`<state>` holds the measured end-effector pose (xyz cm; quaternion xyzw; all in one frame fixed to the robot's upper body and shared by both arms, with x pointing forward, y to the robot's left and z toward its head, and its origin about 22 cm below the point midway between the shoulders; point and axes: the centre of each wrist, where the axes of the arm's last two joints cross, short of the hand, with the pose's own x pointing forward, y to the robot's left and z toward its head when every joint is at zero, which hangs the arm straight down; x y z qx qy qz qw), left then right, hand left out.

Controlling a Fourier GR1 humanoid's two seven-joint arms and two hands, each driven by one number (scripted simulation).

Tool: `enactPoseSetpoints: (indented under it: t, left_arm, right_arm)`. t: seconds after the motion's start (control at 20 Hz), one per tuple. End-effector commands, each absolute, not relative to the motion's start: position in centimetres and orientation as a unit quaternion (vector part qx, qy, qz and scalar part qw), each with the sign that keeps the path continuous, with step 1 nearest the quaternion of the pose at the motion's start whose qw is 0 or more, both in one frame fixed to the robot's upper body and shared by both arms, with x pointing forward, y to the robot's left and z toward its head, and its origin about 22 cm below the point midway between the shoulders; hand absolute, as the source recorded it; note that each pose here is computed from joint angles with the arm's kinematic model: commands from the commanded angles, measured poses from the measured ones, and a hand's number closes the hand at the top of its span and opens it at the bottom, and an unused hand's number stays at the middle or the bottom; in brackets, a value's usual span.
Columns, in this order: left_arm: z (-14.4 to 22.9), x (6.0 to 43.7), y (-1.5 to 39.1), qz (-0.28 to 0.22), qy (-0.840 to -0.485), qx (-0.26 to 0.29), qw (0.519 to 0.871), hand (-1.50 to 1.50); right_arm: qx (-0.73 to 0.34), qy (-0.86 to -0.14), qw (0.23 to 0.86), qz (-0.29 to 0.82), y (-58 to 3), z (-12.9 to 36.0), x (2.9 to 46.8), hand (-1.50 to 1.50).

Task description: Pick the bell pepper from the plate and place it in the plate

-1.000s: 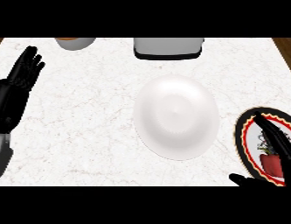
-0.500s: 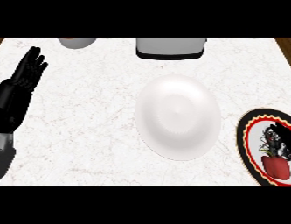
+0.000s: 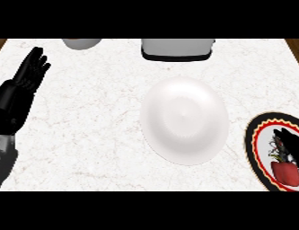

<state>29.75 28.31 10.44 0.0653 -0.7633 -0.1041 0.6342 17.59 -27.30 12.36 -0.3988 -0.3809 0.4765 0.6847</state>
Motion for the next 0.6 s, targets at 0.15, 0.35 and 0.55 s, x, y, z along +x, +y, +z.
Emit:
enactPoseSetpoints:
  t: [0.15,0.35,0.55]
  left_arm:
    - [10.8,29.4,28.6,-0.104,-0.762,0.055,0.637,0.00]
    - [11.3,29.0,29.0,-0.107,-0.762,0.063,0.636,0.00]
    - [11.4,29.8,28.7,-0.100,-0.761,0.072,0.637,0.00]
  right_arm:
    - [-0.442,-0.305,0.691,0.483,-29.1,10.5,19.6,-1.50]
    - [-0.443,-0.281,0.703,0.479,-28.8,10.1,19.7,-1.50]
    - [-0.432,-0.283,0.708,0.481,-28.7,7.8,19.6,-1.50]
